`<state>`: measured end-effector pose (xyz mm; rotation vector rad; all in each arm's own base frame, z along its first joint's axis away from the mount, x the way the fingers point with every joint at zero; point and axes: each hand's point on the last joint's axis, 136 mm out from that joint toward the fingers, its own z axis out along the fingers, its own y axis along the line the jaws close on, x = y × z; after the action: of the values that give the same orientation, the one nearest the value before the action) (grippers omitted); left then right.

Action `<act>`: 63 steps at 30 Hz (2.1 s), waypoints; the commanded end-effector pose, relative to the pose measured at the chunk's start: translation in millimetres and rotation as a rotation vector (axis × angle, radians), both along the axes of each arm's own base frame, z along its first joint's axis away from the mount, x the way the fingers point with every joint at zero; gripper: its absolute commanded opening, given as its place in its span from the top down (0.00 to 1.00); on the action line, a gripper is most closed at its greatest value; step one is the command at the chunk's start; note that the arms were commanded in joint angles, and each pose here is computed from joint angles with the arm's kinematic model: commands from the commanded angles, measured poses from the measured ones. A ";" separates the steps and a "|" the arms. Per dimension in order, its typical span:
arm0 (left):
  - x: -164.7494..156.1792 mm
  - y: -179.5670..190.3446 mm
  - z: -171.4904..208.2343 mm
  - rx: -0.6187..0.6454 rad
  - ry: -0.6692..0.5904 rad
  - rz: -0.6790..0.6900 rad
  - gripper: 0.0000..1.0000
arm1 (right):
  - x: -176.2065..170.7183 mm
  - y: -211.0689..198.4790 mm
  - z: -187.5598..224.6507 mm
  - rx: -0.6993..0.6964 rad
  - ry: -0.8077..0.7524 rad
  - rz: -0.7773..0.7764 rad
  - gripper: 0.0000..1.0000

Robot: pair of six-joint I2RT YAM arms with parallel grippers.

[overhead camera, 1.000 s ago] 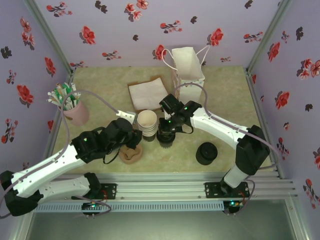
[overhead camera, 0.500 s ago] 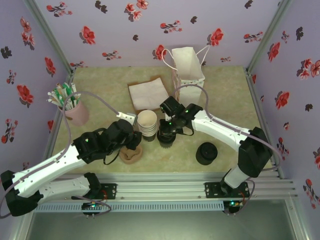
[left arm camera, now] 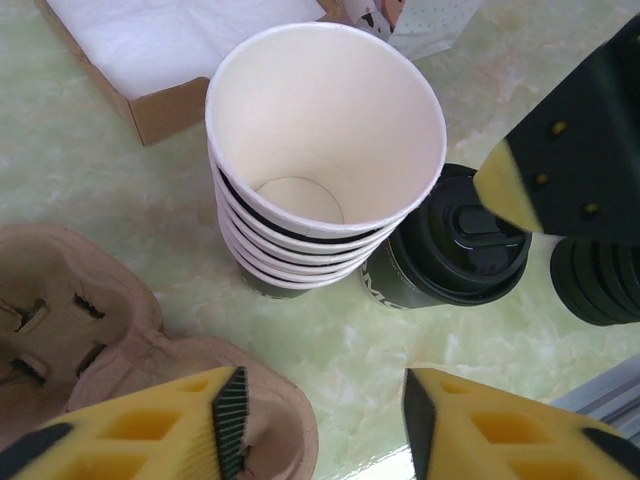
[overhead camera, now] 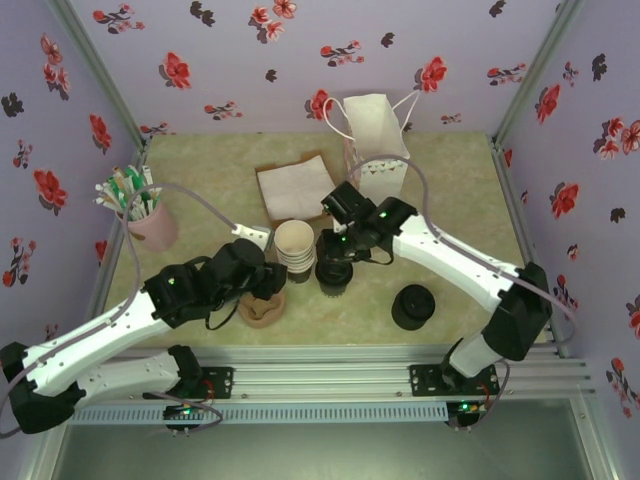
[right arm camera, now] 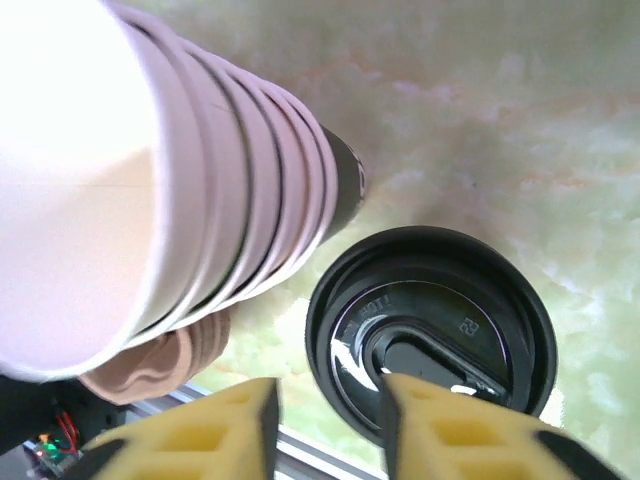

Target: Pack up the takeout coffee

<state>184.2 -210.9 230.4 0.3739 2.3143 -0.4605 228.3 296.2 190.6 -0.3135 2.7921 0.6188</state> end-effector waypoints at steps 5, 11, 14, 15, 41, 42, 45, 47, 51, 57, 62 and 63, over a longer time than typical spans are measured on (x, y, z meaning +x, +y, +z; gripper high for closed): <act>3.6 32.2 18.0 -0.020 -0.013 0.070 0.29 | -12.1 -31.2 20.9 -0.034 -0.107 -0.011 0.41; -2.0 56.3 19.7 -0.082 0.023 0.106 0.08 | -23.3 -58.1 18.7 -0.064 -0.157 -0.032 0.20; -5.8 59.7 14.0 -0.112 0.058 0.111 0.01 | -28.5 -65.7 16.6 -0.060 -0.172 -0.035 0.10; -6.6 60.2 13.0 -0.121 0.066 0.112 0.01 | -29.7 -68.3 16.2 -0.062 -0.177 -0.035 0.07; 33.3 59.1 24.4 -0.209 0.106 0.142 0.01 | 43.5 -64.8 100.2 -0.176 -0.375 -0.066 0.15; 36.8 57.9 30.8 -0.205 0.095 0.134 0.01 | 50.8 -64.9 106.2 -0.175 -0.377 -0.072 0.17; 50.4 51.1 53.5 -0.181 0.059 0.102 0.01 | 73.1 -66.3 123.7 -0.191 -0.396 -0.082 0.24; 61.8 45.0 68.5 -0.171 0.037 0.084 0.01 | 87.9 -68.3 134.9 -0.208 -0.414 -0.088 0.27; 89.3 28.8 99.8 -0.168 -0.013 0.054 0.01 | 118.5 -69.1 149.8 -0.239 -0.455 -0.105 0.34; 127.2 4.2 120.7 -0.187 -0.033 0.022 0.01 | 161.0 -67.4 151.4 -0.281 -0.470 -0.122 0.48; 145.9 -5.4 124.5 -0.217 -0.039 0.019 0.01 | 189.8 -65.2 144.9 -0.256 -0.462 -0.131 0.53; 147.8 -6.5 124.2 -0.220 -0.037 0.017 0.01 | 193.5 -64.9 143.7 -0.254 -0.462 -0.129 0.53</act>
<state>325.5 -212.8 334.6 0.2191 2.2683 -0.6511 418.5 236.4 333.4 -0.2466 2.4071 0.1461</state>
